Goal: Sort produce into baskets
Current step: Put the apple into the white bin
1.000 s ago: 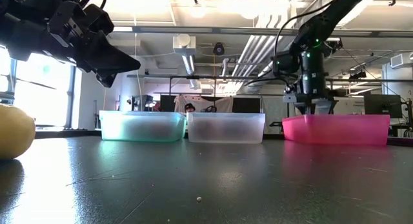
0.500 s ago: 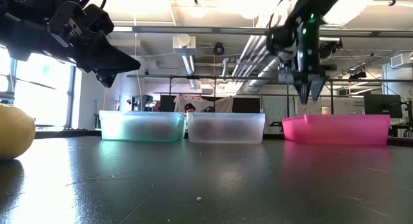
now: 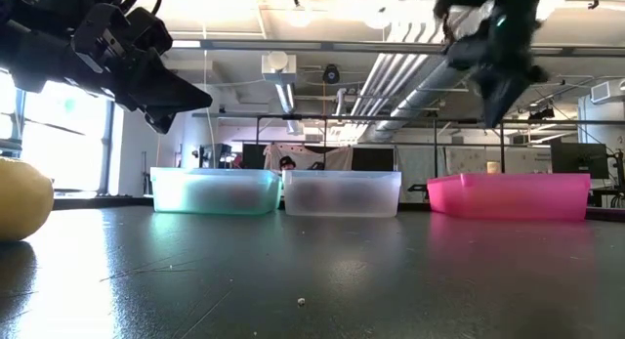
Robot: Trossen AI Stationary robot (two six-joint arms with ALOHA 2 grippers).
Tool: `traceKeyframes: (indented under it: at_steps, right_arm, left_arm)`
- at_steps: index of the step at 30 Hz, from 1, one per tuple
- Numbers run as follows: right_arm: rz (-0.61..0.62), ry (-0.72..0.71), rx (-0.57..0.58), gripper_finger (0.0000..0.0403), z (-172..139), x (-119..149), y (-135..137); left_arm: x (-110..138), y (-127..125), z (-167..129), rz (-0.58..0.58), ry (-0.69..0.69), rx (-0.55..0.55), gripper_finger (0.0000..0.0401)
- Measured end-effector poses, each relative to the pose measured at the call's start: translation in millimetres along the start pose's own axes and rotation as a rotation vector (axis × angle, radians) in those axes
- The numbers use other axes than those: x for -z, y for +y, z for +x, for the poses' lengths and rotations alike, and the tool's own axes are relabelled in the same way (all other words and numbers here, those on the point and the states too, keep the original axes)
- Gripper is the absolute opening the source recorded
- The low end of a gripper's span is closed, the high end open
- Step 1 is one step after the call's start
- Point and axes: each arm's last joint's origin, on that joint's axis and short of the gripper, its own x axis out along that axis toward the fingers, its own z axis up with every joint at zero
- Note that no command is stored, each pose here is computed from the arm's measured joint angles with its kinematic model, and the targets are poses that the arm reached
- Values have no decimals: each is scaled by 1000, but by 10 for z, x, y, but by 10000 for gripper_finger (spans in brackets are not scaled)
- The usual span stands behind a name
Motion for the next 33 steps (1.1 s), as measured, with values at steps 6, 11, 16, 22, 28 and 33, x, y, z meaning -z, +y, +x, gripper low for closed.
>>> traceKeyframes:
  at_steps: [6, 11, 16, 22, 28, 33]
  right_arm:
    - [50, 220, -104, 7, -211, 586, 277]
    - [139, 423, -133, 6, -345, 1054, 466]
    - [189, 537, -103, 51, -408, 1396, 585]
    - [235, 685, 8, 180, -352, 1649, 722]
    - [245, 776, 93, 308, -214, 1778, 880]
    - [206, 795, 179, 351, -91, 1835, 932]
  left_arm:
    - [1, 1, 0, 7, 1, -1, 0]
    - [1, 1, 0, 8, 1, -1, 0]
    - [2, 1, 0, 9, 2, -1, 0]
    - [4, 2, 0, 9, 4, -1, 0]
    - [4, 2, 0, 8, 4, -1, 0]
    - [5, 1, 0, 2, 5, -1, 0]
